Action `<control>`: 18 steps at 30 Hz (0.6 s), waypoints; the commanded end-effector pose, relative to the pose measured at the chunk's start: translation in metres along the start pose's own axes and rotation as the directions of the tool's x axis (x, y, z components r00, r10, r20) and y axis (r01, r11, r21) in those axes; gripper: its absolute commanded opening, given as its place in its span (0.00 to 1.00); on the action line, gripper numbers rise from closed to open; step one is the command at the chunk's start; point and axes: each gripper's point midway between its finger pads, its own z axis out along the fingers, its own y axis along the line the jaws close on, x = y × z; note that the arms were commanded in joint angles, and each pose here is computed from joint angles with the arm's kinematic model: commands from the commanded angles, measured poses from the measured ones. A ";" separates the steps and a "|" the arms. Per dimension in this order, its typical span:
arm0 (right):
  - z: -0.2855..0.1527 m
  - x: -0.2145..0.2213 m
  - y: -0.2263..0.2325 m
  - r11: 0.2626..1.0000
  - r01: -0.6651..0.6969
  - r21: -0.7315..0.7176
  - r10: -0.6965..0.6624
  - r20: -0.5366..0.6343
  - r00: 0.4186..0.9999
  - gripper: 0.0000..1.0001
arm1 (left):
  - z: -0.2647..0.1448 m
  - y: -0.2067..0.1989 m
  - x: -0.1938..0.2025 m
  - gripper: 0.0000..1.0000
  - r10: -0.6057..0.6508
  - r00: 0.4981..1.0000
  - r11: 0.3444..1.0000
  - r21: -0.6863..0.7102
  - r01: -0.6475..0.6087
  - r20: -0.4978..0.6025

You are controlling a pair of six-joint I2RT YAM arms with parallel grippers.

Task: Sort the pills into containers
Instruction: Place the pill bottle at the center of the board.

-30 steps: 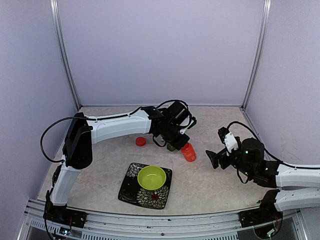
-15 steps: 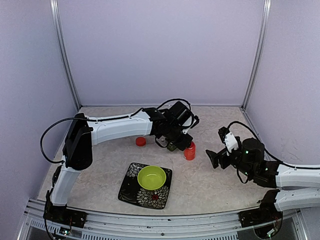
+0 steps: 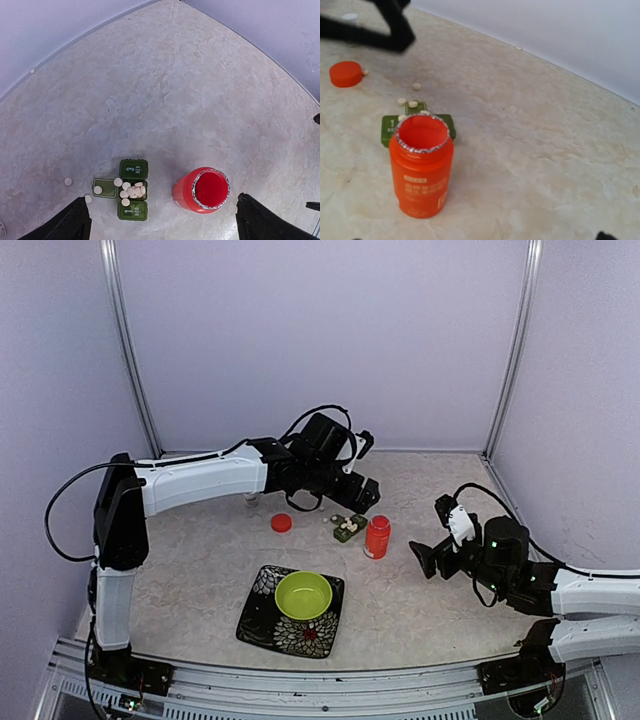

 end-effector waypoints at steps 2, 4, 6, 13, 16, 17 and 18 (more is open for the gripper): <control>0.001 -0.004 0.003 1.000 -0.018 -0.015 0.018 0.017 1.000 1.00 | -0.014 0.029 -0.004 0.99 -0.026 0.997 0.999 -0.032 0.028 0.071; 0.001 -0.004 0.004 1.000 -0.021 -0.021 0.021 0.015 1.000 1.00 | -0.013 0.049 0.007 0.99 -0.071 0.995 0.997 -0.017 0.073 0.070; 0.001 -0.003 0.004 0.999 -0.022 -0.024 0.022 0.013 1.000 1.00 | -0.012 0.072 0.016 0.99 -0.128 0.989 0.992 0.003 0.128 0.067; 0.002 -0.003 0.005 0.999 -0.027 -0.029 0.027 0.009 1.000 1.00 | 0.015 0.150 0.051 0.96 -0.220 0.975 0.971 -0.087 0.221 0.021; 0.003 -0.002 0.006 0.999 -0.026 -0.030 0.027 0.007 1.000 1.00 | 0.032 0.169 0.060 0.91 -0.243 0.970 0.963 -0.119 0.242 0.006; 0.003 -0.001 0.006 0.999 -0.027 -0.030 0.027 0.007 1.000 1.00 | 0.038 0.171 0.063 0.89 -0.244 0.970 0.962 -0.126 0.241 -0.002; 0.003 -0.001 0.006 0.999 -0.026 -0.031 0.026 0.005 1.000 1.00 | 0.043 0.173 0.064 0.87 -0.239 0.971 0.963 -0.128 0.236 -0.011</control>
